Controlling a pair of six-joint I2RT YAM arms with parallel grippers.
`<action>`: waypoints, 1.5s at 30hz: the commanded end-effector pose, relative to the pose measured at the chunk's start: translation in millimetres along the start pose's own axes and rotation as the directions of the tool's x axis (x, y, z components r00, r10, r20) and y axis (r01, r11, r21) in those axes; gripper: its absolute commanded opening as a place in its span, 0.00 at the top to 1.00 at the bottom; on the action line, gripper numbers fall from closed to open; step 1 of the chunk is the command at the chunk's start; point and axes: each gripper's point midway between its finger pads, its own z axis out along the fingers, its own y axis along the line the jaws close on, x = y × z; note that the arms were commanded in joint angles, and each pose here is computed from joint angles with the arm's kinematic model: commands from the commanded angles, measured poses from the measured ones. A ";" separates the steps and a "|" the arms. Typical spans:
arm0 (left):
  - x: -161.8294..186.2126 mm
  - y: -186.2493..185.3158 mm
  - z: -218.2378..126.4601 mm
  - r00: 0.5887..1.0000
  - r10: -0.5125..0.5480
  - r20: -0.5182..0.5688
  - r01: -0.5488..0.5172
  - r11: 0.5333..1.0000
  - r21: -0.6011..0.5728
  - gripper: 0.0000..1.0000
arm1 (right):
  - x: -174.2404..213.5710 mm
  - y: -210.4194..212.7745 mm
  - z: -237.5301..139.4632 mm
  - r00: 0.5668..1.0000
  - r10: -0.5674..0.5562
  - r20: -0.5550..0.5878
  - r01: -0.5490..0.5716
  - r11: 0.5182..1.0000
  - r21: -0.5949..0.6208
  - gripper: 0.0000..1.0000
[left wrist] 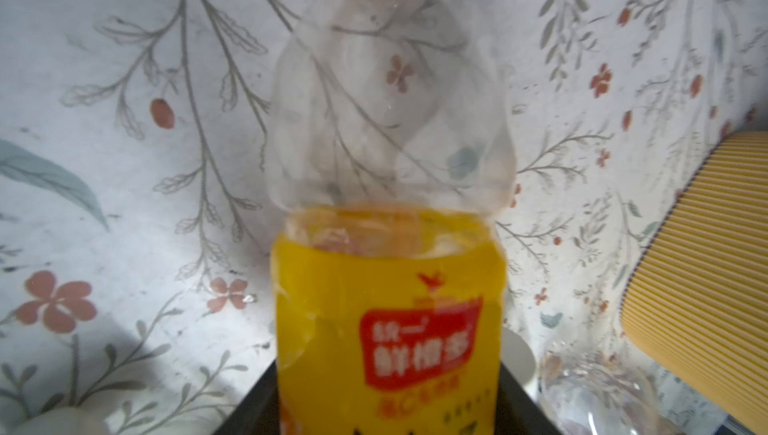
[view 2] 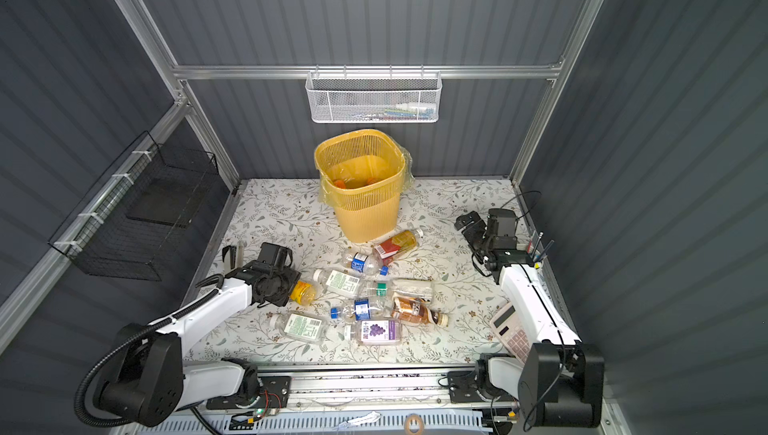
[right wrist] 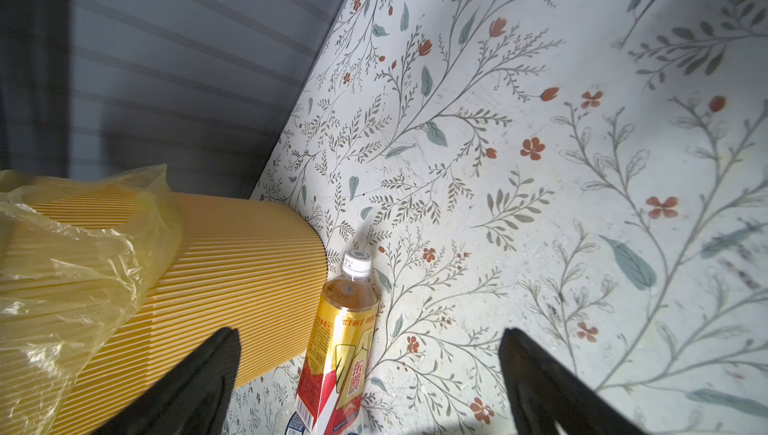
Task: Throw the plastic bottles in the bin
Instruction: 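Close the left gripper on the yellow-label bottle and lift it, then carry the yellow-label bottle over the bin with the left gripper and release it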
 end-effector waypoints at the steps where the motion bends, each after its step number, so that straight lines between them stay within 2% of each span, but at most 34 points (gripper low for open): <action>1: -17.1 -20.5 -19.2 0.997 0.023 0.076 -0.029 0.997 0.072 0.42 | -0.8 -7.7 -2.4 1.000 0.001 0.013 -0.001 1.000 0.019 0.01; 6: -46.2 -66.3 -63.6 0.966 0.119 0.231 -0.164 0.969 0.187 0.44 | -1.4 -12.9 -3.5 1.000 0.010 0.021 -0.011 1.000 0.023 0.01; 8: -58.2 -87.8 -84.9 0.938 0.160 0.307 -0.236 0.944 0.229 0.45 | -1.4 -14.2 -4.7 1.000 0.014 0.025 -0.015 1.000 0.022 0.01; 12: -79.2 -142.2 -134.3 0.859 0.225 0.460 -0.394 0.865 0.312 0.48 | -2.7 -17.2 -6.7 0.999 0.028 0.037 -0.028 0.999 0.019 0.01; 15: -89.5 -187.0 -172.5 0.786 0.244 0.567 -0.508 0.778 0.369 0.50 | -3.0 -17.7 -8.3 0.999 0.033 0.040 -0.034 0.999 0.017 0.01; 19: -90.4 -249.3 -215.1 0.701 0.251 0.668 -0.644 0.626 0.440 0.51 | -3.0 -17.2 -10.1 0.999 0.034 0.041 -0.035 0.999 0.011 0.01; 22: -78.8 -298.3 -232.7 0.687 0.281 0.670 -0.700 0.501 0.508 0.54 | -3.6 -16.8 -12.2 0.998 0.037 0.046 -0.037 0.999 0.004 0.01; 24: -66.6 -331.6 -243.6 0.698 0.302 0.649 -0.710 0.406 0.575 0.54 | -2.1 -18.2 -11.5 0.998 0.040 0.042 -0.040 0.999 0.005 0.01; 26: -48.4 -356.1 -229.8 0.721 0.377 0.581 -0.692 0.349 0.632 0.54 | 0.2 -17.1 -10.7 0.999 0.040 0.033 -0.040 0.999 -0.006 0.01; 28: -26.7 -374.9 -210.7 0.739 0.469 0.485 -0.653 0.320 0.686 0.48 | 2.1 -14.5 -10.7 0.999 0.037 0.019 -0.037 0.999 -0.020 0.01; 30: -10.0 -384.3 -197.1 0.738 0.531 0.416 -0.624 0.302 0.721 0.41 | 3.0 -11.9 -11.5 1.000 0.029 0.010 -0.028 0.999 -0.029 0.01; 31: -3.5 -387.4 -199.5 0.732 0.550 0.403 -0.614 0.277 0.739 0.36 | 3.6 -11.2 -11.5 1.000 0.024 0.005 -0.024 0.999 -0.030 0.01; 32: 0.6 -389.7 -202.9 0.720 0.559 0.411 -0.620 0.250 0.744 0.29 | 3.4 -10.4 -12.0 1.000 0.019 0.004 -0.019 0.999 -0.031 0.01; 33: 2.9 -390.3 -208.3 0.703 0.564 0.434 -0.639 0.233 0.733 0.14 | 3.5 -10.7 -12.4 1.000 0.013 0.003 -0.013 1.000 -0.028 0.01; 34: 2.2 -390.1 -216.2 0.681 0.563 0.468 -0.670 0.221 0.709 0.05 | 3.0 -10.4 -12.8 1.000 0.009 0.004 -0.009 1.000 -0.026 0.01; 35: 2.2 -389.2 -224.2 0.662 0.563 0.494 -0.689 0.199 0.697 0.00 | 2.8 -10.9 -13.0 1.000 0.008 0.005 -0.007 1.000 -0.022 0.01; 38: -13.2 -380.4 -242.4 0.634 0.521 0.571 -0.745 0.216 0.631 0.00 | 2.5 -10.7 -13.2 1.000 0.010 0.006 -0.009 1.000 -0.022 0.01; 42: -38.5 -357.2 -253.8 0.597 0.460 0.657 -0.801 0.296 0.521 0.00 | 4.9 -9.2 -10.9 1.000 0.020 -0.012 -0.021 0.999 -0.030 0.01; 45: -50.8 -339.5 -253.6 0.593 0.422 0.686 -0.805 0.342 0.486 0.00 | 6.5 -8.1 -8.4 0.999 0.021 -0.025 -0.022 0.999 -0.032 0.01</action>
